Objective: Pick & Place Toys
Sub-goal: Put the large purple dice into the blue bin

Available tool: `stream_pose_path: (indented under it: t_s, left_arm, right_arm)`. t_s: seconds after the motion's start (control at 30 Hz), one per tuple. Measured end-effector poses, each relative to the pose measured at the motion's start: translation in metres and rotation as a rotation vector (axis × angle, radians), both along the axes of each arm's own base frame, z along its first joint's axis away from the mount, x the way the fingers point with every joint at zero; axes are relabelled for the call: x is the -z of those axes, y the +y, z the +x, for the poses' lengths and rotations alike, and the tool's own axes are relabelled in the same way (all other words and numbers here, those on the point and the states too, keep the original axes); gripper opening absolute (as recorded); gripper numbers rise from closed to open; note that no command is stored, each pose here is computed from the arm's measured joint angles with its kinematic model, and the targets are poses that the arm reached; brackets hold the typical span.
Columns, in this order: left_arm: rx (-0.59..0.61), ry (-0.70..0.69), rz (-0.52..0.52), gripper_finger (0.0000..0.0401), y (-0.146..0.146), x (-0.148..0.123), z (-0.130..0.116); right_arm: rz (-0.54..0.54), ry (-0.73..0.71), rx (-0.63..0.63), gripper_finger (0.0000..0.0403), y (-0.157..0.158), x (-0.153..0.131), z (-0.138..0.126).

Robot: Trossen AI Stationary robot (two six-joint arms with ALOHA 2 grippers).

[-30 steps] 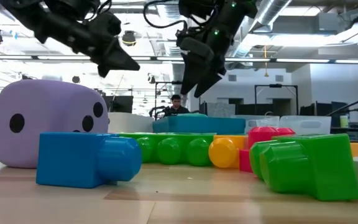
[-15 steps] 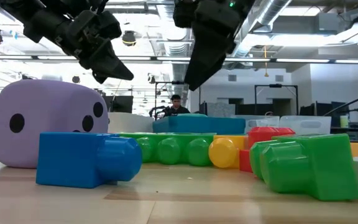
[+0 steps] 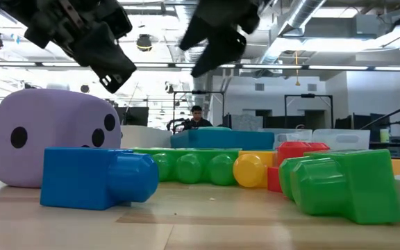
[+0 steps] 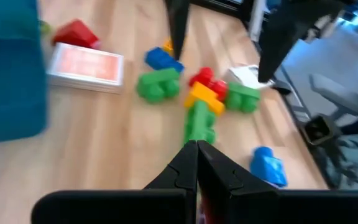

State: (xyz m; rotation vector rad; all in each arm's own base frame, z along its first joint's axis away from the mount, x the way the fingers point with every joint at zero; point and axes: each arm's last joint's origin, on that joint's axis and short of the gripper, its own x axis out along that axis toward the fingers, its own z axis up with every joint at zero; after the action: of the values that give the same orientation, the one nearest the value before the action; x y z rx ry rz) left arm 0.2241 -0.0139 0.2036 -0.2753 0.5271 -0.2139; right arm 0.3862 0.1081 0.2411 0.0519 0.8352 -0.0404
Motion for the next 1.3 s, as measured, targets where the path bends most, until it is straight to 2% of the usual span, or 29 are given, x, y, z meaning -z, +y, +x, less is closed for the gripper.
stream_pose_path:
  t_s: [0.17, 0.33, 0.43, 0.57, 0.73, 1.1, 1.3]
  left_arm:
    - [0.107, 0.02, -0.064, 0.0, -0.023, 0.0, -0.003]
    - [0.23, 0.07, -0.162, 0.0, -0.055, 0.0, -0.011]
    - [0.245, 0.087, -0.179, 0.0, -0.072, 0.0, -0.017]
    - [0.206, 0.078, -0.15, 0.0, -0.087, 0.0, -0.023]
    - [0.105, 0.084, -0.057, 0.0, -0.095, 0.007, -0.024]
    - [0.067, 0.199, -0.012, 0.0, -0.101, 0.052, 0.002]
    - [0.019, 0.164, 0.064, 0.0, -0.087, 0.059, 0.014]
  right_arm:
    - [-0.003, -0.025, 0.002, 0.04, 0.0, -0.002, 0.002]
    - [-0.07, -0.046, 0.037, 0.04, 0.001, -0.002, 0.001]
    - [-0.092, -0.051, 0.049, 0.04, 0.001, -0.003, 0.001]
    - [-0.09, -0.057, 0.051, 0.04, 0.001, -0.003, 0.002]
    - [-0.084, -0.058, 0.063, 0.04, -0.001, -0.003, 0.002]
    - [-0.081, -0.069, 0.033, 0.04, 0.012, -0.004, -0.001]
    - [-0.108, -0.093, 0.036, 0.04, 0.02, -0.005, -0.003]
